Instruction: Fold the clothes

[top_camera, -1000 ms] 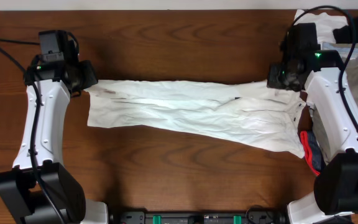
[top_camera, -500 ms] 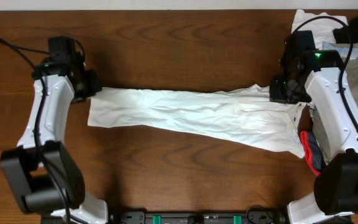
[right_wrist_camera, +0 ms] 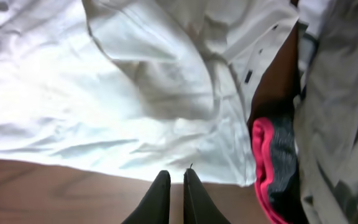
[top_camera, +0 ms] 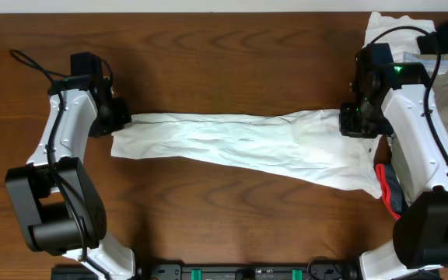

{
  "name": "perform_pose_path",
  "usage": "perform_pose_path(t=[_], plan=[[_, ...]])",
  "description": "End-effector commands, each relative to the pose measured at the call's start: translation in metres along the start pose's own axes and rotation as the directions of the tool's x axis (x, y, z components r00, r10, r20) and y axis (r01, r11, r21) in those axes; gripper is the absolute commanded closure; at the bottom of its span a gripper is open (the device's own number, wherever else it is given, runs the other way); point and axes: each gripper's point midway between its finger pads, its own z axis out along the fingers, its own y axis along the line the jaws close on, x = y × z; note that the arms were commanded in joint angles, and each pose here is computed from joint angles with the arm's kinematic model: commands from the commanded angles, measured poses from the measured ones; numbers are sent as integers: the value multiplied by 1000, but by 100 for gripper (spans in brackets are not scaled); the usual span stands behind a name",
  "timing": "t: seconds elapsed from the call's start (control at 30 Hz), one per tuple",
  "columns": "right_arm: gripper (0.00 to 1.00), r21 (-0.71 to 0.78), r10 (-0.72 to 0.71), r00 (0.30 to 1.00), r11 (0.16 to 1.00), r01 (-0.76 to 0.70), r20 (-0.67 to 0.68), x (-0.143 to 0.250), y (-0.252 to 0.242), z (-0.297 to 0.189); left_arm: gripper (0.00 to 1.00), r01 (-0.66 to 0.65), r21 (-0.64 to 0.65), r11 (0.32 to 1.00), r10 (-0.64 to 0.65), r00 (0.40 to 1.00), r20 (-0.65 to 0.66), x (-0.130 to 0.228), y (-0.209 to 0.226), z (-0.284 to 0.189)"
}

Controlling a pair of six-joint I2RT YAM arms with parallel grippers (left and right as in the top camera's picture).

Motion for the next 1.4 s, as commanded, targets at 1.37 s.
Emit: perform_pose_path(t=[1.37], plan=[[94, -224, -88, 994, 969, 101, 67, 20, 49, 95, 94, 87, 56, 995, -93, 989, 114, -43, -12, 48]])
